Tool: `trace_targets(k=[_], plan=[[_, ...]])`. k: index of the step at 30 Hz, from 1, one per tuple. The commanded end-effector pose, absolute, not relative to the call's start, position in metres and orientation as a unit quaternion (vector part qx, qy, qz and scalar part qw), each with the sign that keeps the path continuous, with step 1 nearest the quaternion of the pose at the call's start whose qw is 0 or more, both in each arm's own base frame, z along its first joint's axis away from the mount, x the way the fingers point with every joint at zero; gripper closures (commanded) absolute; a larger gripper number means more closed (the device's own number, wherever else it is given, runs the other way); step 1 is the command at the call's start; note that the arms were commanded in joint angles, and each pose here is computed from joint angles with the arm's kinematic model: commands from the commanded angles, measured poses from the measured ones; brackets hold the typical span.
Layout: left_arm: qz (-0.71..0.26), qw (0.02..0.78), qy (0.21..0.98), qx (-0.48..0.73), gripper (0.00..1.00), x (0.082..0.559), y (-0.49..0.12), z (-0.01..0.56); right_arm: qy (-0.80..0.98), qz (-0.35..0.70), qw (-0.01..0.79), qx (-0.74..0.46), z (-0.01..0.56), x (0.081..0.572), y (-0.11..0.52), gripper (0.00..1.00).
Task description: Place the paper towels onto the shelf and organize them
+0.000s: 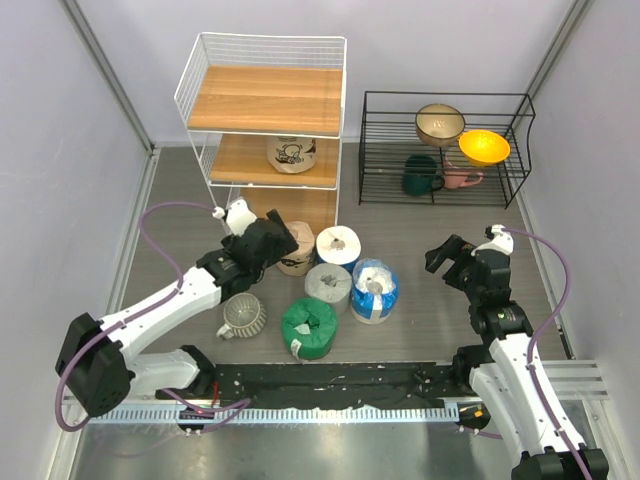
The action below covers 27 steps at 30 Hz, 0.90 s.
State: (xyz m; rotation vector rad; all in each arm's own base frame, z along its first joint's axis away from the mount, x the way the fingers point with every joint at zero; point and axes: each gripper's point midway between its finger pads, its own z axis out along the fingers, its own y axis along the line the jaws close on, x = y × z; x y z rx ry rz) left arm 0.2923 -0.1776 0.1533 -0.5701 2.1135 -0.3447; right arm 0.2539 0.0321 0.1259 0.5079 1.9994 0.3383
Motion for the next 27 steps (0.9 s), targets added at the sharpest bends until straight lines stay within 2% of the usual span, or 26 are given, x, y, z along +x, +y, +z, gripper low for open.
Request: trace_targets(k=[1, 27], plan=[[-0.145, 0.453, 0.845, -0.243, 0.01, 0.302, -0.183, 0.164, 0.815, 0.15, 0.52, 0.205, 0.141, 0.26, 0.035, 0.01], [-0.134, 0.412, 0.861, -0.267, 0.07, 0.316, -0.177, 0.12, 0.818, 0.142, 0.515, 0.211, 0.137, 0.259, 0.032, 0.01]])
